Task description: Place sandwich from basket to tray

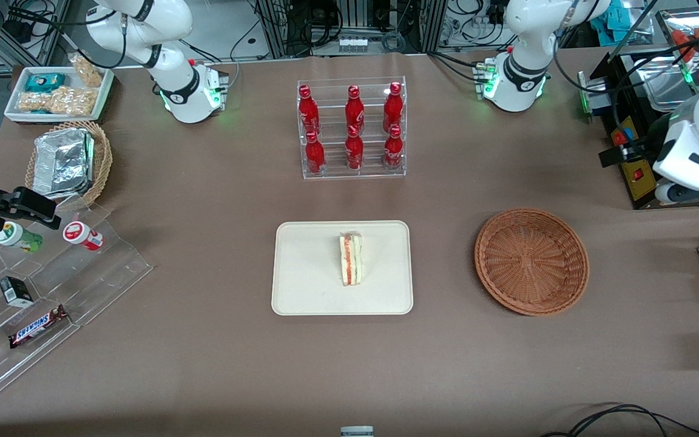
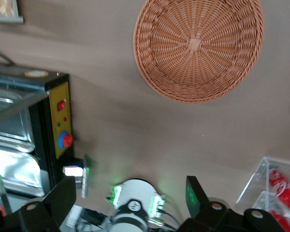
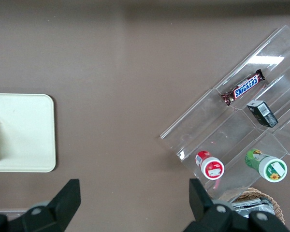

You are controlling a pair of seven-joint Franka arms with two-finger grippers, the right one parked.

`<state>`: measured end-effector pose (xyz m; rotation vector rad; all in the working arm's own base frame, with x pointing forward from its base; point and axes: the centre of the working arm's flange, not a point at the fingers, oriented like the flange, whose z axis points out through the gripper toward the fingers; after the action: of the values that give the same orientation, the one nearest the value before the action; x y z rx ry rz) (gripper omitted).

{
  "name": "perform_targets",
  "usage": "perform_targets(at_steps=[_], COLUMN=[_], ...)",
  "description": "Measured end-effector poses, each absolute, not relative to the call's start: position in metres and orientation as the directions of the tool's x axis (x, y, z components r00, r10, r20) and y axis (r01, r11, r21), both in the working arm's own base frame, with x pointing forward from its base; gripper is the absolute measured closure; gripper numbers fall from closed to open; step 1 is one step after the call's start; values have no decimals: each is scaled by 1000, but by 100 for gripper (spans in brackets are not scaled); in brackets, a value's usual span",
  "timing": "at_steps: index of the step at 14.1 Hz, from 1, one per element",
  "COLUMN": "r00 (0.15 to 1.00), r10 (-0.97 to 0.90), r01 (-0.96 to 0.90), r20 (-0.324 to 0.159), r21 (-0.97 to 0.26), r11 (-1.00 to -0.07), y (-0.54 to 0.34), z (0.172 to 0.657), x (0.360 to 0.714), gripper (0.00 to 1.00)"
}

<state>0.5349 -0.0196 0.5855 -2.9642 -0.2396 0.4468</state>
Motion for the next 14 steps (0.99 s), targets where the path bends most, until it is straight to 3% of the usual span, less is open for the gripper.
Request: perform_targets(at_steps=[3,14], r00=[956,955], r10=[145,127], r01=[112,123], r20=[-256,-269], r21=[-141,-33], r11=[-984,-992], y=[-19,-18], z=[600,618], x=[536,527], gripper=[0,0])
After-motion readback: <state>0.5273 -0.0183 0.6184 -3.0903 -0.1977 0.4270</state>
